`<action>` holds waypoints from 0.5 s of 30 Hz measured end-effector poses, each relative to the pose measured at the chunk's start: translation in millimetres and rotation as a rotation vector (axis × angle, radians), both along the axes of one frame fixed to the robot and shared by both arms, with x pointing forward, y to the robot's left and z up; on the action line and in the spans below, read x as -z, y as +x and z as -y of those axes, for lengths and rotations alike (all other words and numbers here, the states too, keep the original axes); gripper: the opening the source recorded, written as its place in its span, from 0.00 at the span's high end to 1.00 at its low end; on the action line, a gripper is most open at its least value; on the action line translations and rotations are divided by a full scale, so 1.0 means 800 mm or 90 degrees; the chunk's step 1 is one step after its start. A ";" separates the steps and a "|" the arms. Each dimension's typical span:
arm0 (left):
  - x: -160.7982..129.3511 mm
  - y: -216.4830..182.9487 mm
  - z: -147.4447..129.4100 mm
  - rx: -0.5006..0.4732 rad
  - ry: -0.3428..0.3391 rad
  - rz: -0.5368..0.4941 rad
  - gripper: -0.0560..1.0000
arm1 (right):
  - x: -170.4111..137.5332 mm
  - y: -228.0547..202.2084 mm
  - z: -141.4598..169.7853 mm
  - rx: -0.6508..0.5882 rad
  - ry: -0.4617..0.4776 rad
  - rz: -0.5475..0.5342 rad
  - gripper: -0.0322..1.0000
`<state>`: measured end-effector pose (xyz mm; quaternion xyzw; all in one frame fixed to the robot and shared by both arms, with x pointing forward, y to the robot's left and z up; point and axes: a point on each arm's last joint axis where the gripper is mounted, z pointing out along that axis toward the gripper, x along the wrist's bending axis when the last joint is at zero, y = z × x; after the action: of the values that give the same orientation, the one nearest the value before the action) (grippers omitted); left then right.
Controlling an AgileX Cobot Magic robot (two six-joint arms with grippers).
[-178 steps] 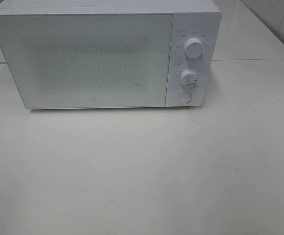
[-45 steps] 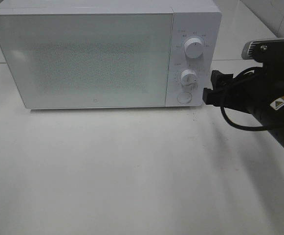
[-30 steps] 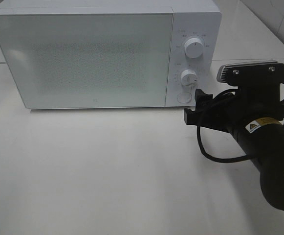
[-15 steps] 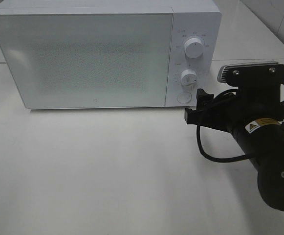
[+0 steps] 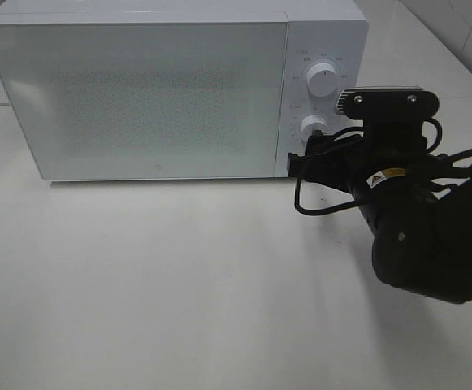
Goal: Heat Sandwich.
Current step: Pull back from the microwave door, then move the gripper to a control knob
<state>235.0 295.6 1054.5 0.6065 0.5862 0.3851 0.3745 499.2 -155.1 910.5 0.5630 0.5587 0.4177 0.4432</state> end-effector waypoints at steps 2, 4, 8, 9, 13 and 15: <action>0.000 0.000 0.000 0.000 0.000 0.000 0.01 | 0.001 0.004 -0.001 -0.002 0.000 -0.001 0.23; 0.000 0.000 0.000 0.000 0.000 0.000 0.01 | 0.005 0.016 -0.005 -0.013 -0.003 -0.005 0.23; 0.000 0.000 0.000 0.000 0.000 0.000 0.01 | 0.008 0.027 -0.011 -0.023 -0.003 -0.004 0.23; 0.000 0.000 0.000 0.000 0.000 0.000 0.01 | 0.008 0.030 -0.012 -0.026 -0.003 -0.004 0.23; 0.000 0.000 0.000 0.000 0.000 0.000 0.01 | 0.010 0.044 -0.014 -0.029 -0.004 0.002 0.23; 0.000 0.000 0.000 0.000 0.000 0.000 0.01 | 0.011 0.048 -0.014 -0.030 -0.005 0.003 0.23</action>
<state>235.0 295.6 1054.5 0.6065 0.5862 0.3851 0.3745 537.6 -144.0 902.0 0.5472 0.5723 0.4272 0.4366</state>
